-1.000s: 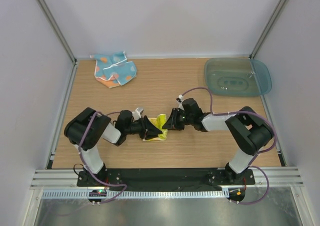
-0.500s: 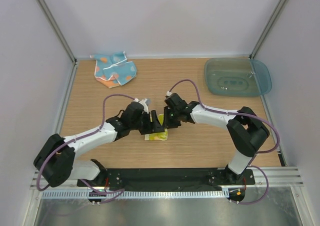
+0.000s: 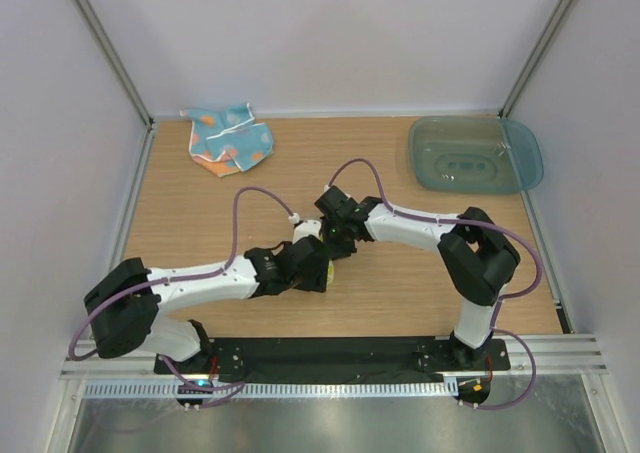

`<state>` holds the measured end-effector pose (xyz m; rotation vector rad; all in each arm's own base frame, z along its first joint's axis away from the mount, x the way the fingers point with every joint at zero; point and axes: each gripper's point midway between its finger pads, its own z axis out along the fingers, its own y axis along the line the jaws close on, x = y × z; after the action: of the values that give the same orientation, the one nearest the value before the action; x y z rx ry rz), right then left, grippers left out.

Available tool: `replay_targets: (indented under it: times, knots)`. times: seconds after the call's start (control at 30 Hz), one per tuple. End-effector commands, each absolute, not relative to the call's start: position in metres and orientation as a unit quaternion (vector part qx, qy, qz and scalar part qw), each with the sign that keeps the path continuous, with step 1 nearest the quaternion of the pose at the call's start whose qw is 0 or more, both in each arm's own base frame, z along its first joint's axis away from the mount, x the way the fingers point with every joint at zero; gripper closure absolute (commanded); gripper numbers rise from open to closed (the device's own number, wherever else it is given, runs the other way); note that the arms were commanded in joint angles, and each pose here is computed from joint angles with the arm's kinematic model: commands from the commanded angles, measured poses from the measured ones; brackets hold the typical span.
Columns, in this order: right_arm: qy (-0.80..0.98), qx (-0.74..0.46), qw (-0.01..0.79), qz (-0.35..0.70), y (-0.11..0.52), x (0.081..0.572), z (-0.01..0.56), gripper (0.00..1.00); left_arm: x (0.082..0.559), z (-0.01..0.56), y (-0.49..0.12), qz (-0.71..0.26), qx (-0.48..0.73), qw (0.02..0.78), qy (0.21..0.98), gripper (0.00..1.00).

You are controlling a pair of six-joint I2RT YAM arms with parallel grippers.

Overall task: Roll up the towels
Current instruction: Roll the towel

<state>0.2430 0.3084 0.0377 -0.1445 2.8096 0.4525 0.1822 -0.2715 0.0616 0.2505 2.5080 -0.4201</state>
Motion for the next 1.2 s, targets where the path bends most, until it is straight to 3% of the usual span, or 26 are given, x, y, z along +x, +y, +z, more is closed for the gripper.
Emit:
replay_targets:
  times: [0.0,0.43,1.17]
  knots:
    - [0.978,-0.047,0.117,0.164,0.313,0.233,0.032,0.81,0.198,0.081,-0.281,-0.138,0.085,0.345,0.925,0.37]
    - [0.975,-0.046,0.103,0.189,0.321,0.227,0.035,0.76,0.200,0.061,-0.303,-0.091,0.111,0.346,0.927,0.37]
    - [0.964,0.021,0.068,0.257,0.318,0.229,0.048,0.59,0.190,0.025,-0.292,-0.060,0.086,0.339,0.935,0.61]
